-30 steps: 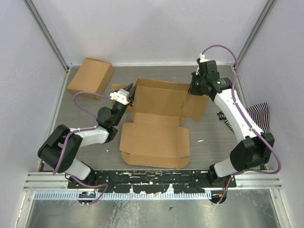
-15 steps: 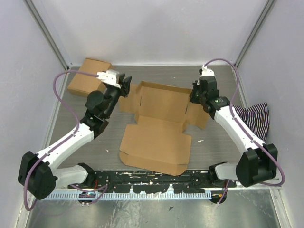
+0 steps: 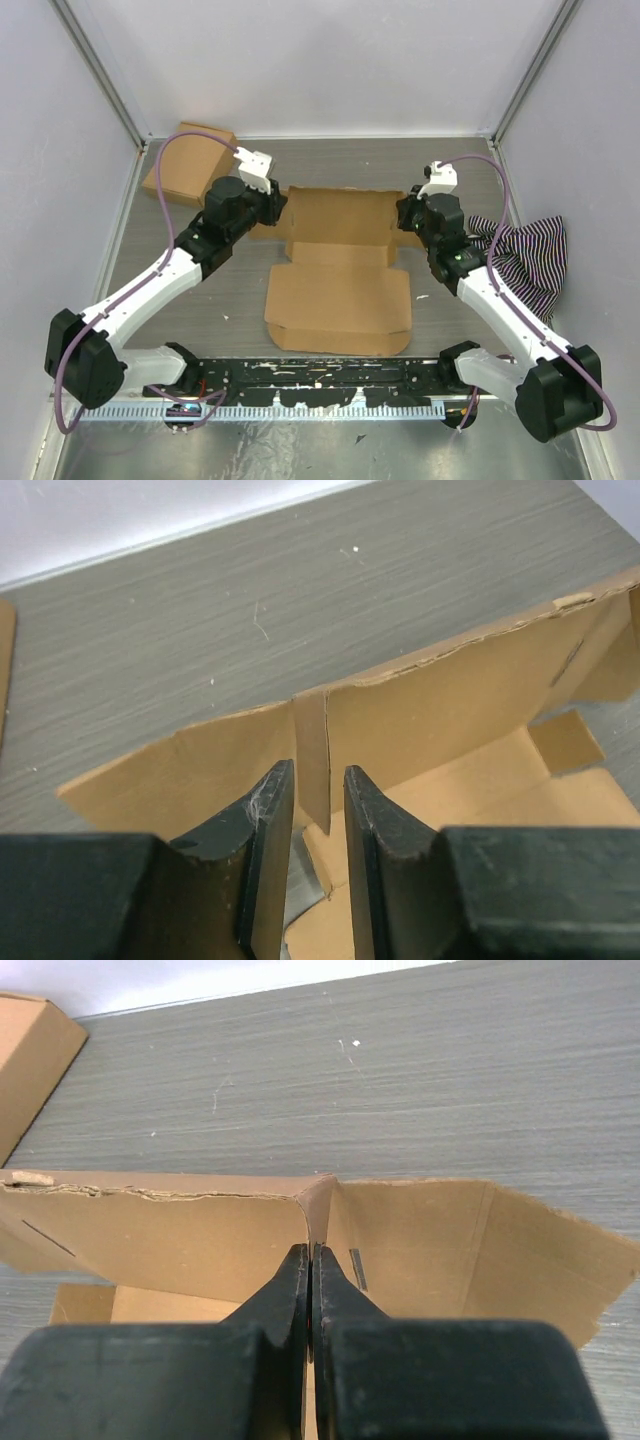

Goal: Fold the paper box

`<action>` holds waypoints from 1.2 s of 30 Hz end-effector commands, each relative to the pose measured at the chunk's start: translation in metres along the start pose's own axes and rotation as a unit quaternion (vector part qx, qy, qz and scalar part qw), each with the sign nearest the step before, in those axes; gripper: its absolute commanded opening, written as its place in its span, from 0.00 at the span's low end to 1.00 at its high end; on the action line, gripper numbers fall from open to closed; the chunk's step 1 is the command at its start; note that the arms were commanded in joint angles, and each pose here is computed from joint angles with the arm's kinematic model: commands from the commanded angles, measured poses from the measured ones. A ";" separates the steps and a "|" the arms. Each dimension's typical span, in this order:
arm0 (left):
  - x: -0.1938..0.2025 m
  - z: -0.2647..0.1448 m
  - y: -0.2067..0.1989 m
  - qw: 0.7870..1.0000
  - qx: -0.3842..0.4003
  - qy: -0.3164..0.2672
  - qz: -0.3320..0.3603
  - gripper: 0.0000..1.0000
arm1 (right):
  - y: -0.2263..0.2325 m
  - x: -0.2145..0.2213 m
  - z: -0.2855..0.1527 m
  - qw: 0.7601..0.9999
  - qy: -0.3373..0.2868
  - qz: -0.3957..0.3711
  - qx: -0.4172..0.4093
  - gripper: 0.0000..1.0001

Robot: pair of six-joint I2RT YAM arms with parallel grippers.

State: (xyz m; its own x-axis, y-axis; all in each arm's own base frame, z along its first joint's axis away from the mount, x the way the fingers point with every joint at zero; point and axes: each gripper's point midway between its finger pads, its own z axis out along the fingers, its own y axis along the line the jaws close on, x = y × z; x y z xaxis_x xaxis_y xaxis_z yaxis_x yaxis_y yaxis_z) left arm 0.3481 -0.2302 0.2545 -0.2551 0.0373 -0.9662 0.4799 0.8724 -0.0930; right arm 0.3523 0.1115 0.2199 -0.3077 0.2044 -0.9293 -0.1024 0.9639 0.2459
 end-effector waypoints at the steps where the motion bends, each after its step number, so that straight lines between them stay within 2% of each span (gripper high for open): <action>1: 0.003 0.001 -0.010 1.000 0.019 0.013 -0.021 0.33 | 0.015 -0.046 -0.008 0.995 -0.094 0.002 -0.025 0.01; 8: 0.002 0.002 -0.011 0.999 0.015 0.024 -0.032 0.31 | 0.018 -0.037 -0.008 0.996 -0.088 0.001 -0.034 0.01; 10: 0.017 0.010 -0.010 0.998 0.008 0.052 -0.032 0.29 | 0.019 -0.034 -0.008 0.996 -0.087 0.003 -0.035 0.01; 14: 0.028 0.016 -0.003 0.996 -0.019 0.078 -0.038 0.15 | 0.019 -0.031 -0.007 0.996 -0.082 0.006 -0.037 0.01; 16: 0.027 0.018 0.001 0.995 -0.033 0.080 -0.043 0.05 | 0.019 -0.030 -0.007 0.996 -0.080 0.007 -0.037 0.01; 18: 0.022 0.021 0.003 0.996 -0.041 0.071 -0.044 0.00 | 0.020 -0.032 -0.006 0.996 -0.080 0.008 -0.036 0.01; 36: -0.034 0.048 0.018 0.996 -0.076 -0.044 0.009 0.00 | 0.033 -0.048 0.018 0.993 -0.108 0.032 -0.039 0.01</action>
State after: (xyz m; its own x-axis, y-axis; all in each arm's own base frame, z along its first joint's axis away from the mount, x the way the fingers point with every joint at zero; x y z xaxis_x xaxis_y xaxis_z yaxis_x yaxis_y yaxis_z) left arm 0.3880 -0.2334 0.2347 -0.3046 0.0548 -0.9509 0.3548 0.9330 -0.0599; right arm 0.3670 0.1281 0.2183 -0.2402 0.2384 -0.9410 -0.1304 0.9527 0.2746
